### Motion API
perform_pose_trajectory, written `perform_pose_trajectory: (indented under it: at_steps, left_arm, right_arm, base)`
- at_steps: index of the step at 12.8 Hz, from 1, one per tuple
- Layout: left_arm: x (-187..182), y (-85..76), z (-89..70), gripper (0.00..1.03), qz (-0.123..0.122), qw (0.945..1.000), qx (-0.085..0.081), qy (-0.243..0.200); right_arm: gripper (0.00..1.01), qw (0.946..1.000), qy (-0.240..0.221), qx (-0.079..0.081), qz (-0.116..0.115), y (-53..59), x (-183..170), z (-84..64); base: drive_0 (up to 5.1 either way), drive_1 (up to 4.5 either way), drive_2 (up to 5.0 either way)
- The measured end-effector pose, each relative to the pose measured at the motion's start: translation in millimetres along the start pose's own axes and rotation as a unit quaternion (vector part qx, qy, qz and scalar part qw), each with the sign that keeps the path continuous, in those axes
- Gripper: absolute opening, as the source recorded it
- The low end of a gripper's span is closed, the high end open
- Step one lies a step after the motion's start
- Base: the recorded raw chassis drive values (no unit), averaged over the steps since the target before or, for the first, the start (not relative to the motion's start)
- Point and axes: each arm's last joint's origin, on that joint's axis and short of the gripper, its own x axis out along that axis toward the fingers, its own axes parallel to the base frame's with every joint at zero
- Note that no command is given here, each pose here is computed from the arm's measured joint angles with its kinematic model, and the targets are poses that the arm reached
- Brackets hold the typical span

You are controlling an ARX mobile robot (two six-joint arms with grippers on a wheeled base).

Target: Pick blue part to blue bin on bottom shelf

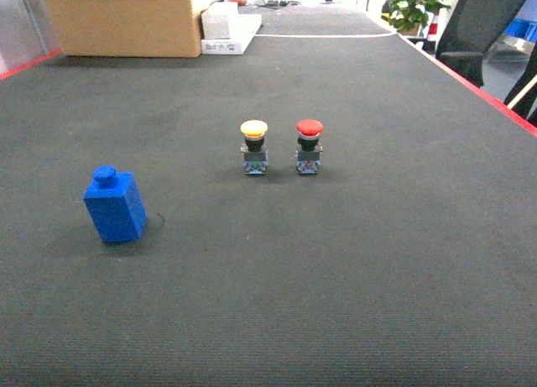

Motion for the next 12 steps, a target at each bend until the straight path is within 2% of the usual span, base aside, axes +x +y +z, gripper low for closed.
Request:
perform_pose_trajectory:
  at_steps: [1,2,3,4,5,6,7,8,9,10,12]
  left_arm:
    - [0.3,-0.8,-0.8,0.98,0.005,1.0000,0.000,0.006]
    - [5.0,-5.9,-2.5,0.98,0.059,0.9980,-0.004,0.020]
    - [18.8,-15.8,-1.3,0.98,0.089,0.9958,-0.009,0.018]
    - [35.3,-19.7,-4.1,0.98,0.098,0.9949,-0.016,0.019]
    - [56.4,-24.8,-7.2,0.98,0.093,0.9950,-0.018,0.032]
    - [86.6,-31.6,-3.1,0.98,0.082,0.9958,-0.025,0.032]
    - [121.5,-38.0,-6.0,0.98,0.070,0.9965,-0.027,0.038]
    - [144.7,-38.6,-22.4,0.98,0.059,0.9952,-0.019,0.076]
    - [166.0,-36.7,-41.9,0.98,0.056,0.9905,-0.013,0.125]
    - [185.3,-36.5,-56.5,0.98,0.053,0.9865,-0.019,0.154]
    - [215.3,-40.2,-64.7,0.98,0.043,0.9859,-0.037,0.157]
  right_arm:
    - [0.98,1.0000,0.000,0.000,0.000,0.0,0.0,0.0]
    - [0.98,1.0000,0.000,0.000,-0.001,0.0,0.0,-0.1]
    - [0.98,1.0000,0.000,0.000,0.000,0.0,0.0,0.0]
    - [0.98,1.0000,0.000,0.000,0.000,0.0,0.0,-0.1]
    - [0.98,1.0000,0.000,0.000,0.000,0.0,0.0,0.0]
    - [0.98,1.0000,0.000,0.000,0.000,0.0,0.0,0.0]
    - [0.98,1.0000,0.000,0.000,0.000,0.0,0.0,0.0]
    - [0.98,1.0000,0.000,0.000,0.000,0.0,0.0,0.0]
    - [0.98,1.0000,0.000,0.000,0.000,0.0,0.0,0.0]
    - [0.98,1.0000,0.000,0.000,0.000,0.0,0.0,0.0]
    - [0.98,1.0000,0.000,0.000,0.000,0.0,0.0,0.0]
  base:
    - [0.0,0.00,0.0]
    - [0.0,0.00,0.0]
    - [0.0,0.00,0.0]
    - [0.0,0.00,0.0]
    - [0.0,0.00,0.0]
    - [0.0,0.00,0.0]
    - [0.0,0.00,0.0]
    - [0.0,0.00,0.0]
    - [0.0,0.00,0.0]
    - [0.0,0.00,0.0]
    - [0.0,0.00,0.0]
